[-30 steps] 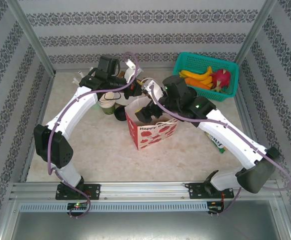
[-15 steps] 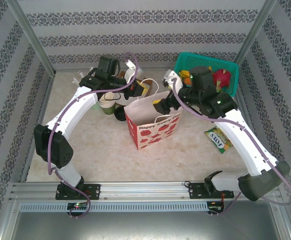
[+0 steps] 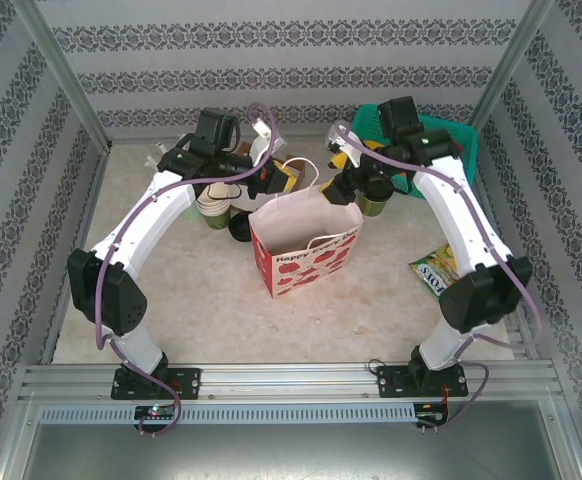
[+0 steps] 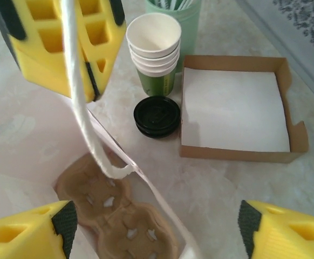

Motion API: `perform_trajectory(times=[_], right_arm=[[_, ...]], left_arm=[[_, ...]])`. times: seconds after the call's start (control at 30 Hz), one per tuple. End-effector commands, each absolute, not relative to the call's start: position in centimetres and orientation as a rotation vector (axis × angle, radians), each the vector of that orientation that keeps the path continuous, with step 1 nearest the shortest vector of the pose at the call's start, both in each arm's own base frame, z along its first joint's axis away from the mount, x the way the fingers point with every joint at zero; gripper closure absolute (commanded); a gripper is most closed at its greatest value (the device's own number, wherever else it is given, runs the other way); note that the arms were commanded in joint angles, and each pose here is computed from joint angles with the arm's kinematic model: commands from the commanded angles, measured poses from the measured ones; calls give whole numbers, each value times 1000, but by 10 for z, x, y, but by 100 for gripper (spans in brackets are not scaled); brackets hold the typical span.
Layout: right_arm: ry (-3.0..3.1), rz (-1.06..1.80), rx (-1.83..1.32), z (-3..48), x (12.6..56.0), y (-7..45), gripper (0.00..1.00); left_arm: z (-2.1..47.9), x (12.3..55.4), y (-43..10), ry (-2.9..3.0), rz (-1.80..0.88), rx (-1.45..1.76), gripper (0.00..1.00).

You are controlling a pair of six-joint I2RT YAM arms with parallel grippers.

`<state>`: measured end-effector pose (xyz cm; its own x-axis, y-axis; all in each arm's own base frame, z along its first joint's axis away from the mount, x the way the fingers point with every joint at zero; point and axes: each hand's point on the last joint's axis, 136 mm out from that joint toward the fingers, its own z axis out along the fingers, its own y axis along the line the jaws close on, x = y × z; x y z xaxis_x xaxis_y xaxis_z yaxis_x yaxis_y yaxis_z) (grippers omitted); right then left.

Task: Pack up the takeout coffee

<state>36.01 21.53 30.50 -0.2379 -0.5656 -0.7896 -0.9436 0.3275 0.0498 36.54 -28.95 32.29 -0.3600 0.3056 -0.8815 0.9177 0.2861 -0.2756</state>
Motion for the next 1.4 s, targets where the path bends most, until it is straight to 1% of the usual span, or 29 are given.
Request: perform_trajectory(times=[0.0, 0.2, 0.4, 0.53, 0.6, 0.83, 0.9, 0.97, 1.03, 1.1, 1.17, 1.23, 1.3, 1.33, 1.37], right_arm=[[1849, 796, -1518, 299, 335, 225, 22], [1769, 736, -1631, 282, 349, 237, 22], [1686, 749, -1719, 274, 347, 253, 28], [1657, 749, -1740, 271, 348, 256, 35], [1657, 736, -1742, 271, 349, 256, 41], [1664, 677, -1742, 274, 350, 251, 71], [1672, 679, -1732, 277, 347, 250, 75], [1683, 699, -1722, 280, 341, 249, 77], [1685, 714, -1715, 282, 334, 248, 90], [1690, 721, -1703, 284, 327, 246, 100], [1709, 721, -1680, 286, 321, 244, 100], [1750, 717, -1641, 287, 317, 240, 100], [1790, 714, -1591, 288, 313, 238, 100], [1815, 713, -1553, 290, 311, 237, 100], [1850, 710, -1504, 290, 310, 236, 100]], left_arm=[[329, 365, -290, 1801, -1081, 1133, 100], [328, 366, -291, 1802, -1085, 1134, 100], [328, 368, -291, 1804, -1086, 1132, 99], [329, 367, -291, 1800, -1084, 1136, 99], [329, 366, -290, 1799, -1083, 1141, 99], [338, 359, -290, 1762, -1096, 1159, 95], [343, 356, -290, 1742, -1109, 1164, 93], [349, 352, -290, 1723, -1119, 1169, 92], [353, 348, -290, 1708, -1123, 1171, 91], [357, 345, -288, 1697, -1121, 1170, 90], [360, 342, -287, 1686, -1114, 1165, 87], [362, 344, -285, 1695, -1095, 1139, 82], [364, 349, -282, 1716, -1065, 1093, 78], [365, 352, -281, 1727, -1049, 1063, 73], [367, 356, -279, 1741, -1028, 1021, 65]])
